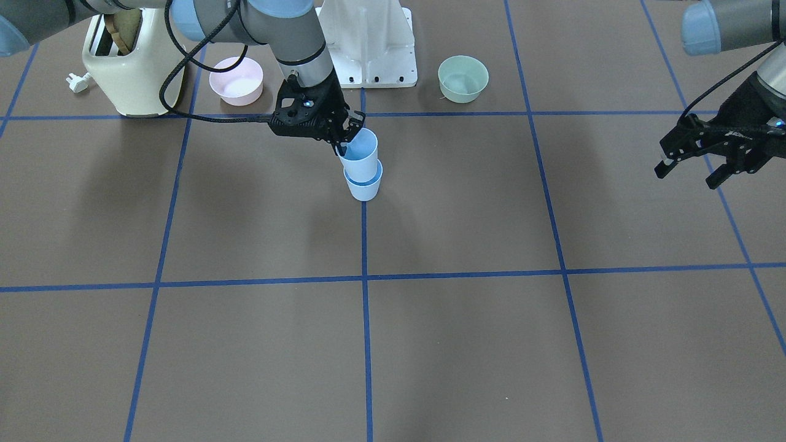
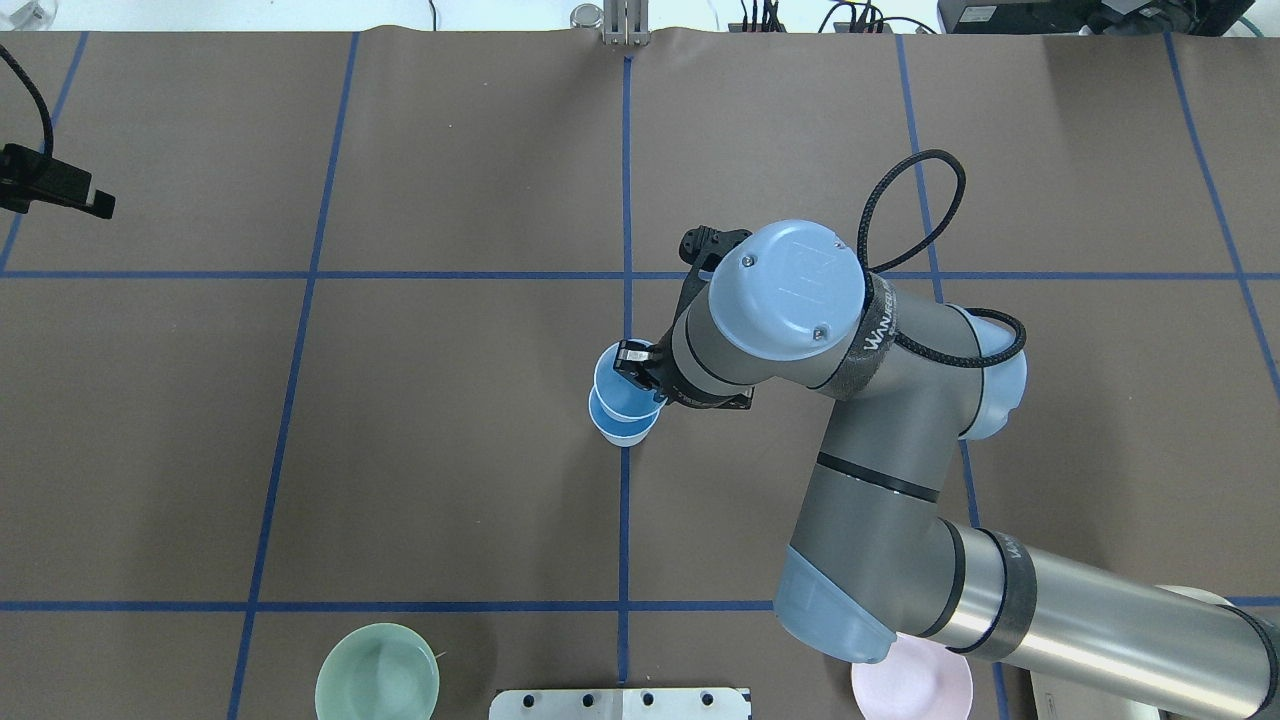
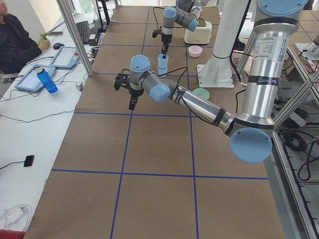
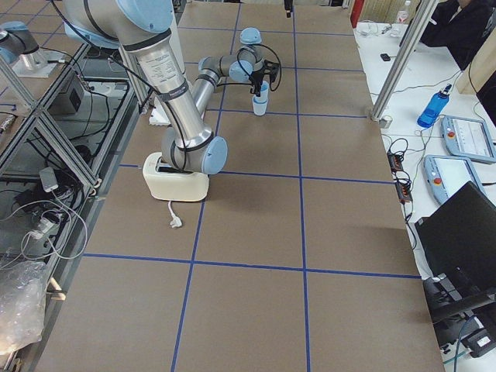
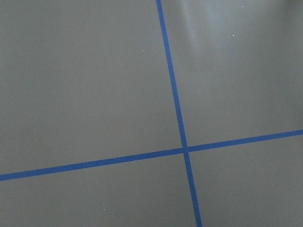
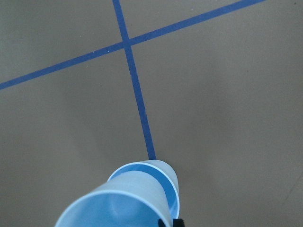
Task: Stack blue cups with both arms
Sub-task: 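Lower the held cup into the placed cup and open the right gripper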
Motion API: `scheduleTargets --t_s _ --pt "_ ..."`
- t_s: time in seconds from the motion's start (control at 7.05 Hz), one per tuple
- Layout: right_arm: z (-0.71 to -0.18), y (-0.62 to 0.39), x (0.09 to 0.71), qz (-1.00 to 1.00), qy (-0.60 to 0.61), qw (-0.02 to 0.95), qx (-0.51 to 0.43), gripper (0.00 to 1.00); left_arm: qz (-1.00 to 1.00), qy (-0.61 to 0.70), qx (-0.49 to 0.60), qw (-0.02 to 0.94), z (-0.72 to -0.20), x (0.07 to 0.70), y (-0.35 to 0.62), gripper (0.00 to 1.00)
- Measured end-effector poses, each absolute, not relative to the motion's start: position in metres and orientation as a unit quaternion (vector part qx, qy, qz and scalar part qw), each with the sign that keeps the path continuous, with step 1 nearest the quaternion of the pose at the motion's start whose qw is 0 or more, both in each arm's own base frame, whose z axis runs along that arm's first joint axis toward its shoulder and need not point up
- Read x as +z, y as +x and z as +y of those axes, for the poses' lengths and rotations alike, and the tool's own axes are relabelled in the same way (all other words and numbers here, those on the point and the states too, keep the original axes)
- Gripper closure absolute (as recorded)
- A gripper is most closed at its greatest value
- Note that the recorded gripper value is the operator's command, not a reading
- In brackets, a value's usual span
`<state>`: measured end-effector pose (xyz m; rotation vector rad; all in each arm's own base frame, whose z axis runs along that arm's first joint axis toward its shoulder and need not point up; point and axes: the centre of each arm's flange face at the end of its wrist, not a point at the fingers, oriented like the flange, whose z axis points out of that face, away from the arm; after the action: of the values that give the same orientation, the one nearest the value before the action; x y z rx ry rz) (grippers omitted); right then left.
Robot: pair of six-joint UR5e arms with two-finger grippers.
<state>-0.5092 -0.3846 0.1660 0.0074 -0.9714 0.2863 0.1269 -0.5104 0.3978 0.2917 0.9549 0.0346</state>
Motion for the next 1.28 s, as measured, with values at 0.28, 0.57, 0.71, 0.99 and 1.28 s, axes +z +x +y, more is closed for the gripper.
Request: scheduleTargets --t_s 0.28,0.57,0.71,0.99,1.28 --pt "-0.385 -0.509 0.167 -0.465 0.006 0.875 0.136 1.00 0.458 0.140 0.016 0.878 -0.511 0.398 0.127 0.02" --pt "-0.384 -0.511 0.167 -0.465 0.006 0.875 0.133 1.00 0.457 0.139 0.016 0.878 -0.511 0.399 0.127 0.02" --pt "-0.383 -0.512 0.167 -0.465 0.006 0.876 0.131 1.00 0.457 0.139 0.016 0.878 -0.512 0.399 0.128 0.02" --pt "-0.379 -0.516 0.166 -0.466 0.003 0.876 0.127 0.02 0.457 0.138 0.016 0.879 -0.512 0.400 0.128 0.02" --pt "-0.372 -0.521 0.165 -0.468 0.000 0.875 0.121 0.00 0.457 0.138 0.016 0.879 -0.513 0.400 0.128 0.02"
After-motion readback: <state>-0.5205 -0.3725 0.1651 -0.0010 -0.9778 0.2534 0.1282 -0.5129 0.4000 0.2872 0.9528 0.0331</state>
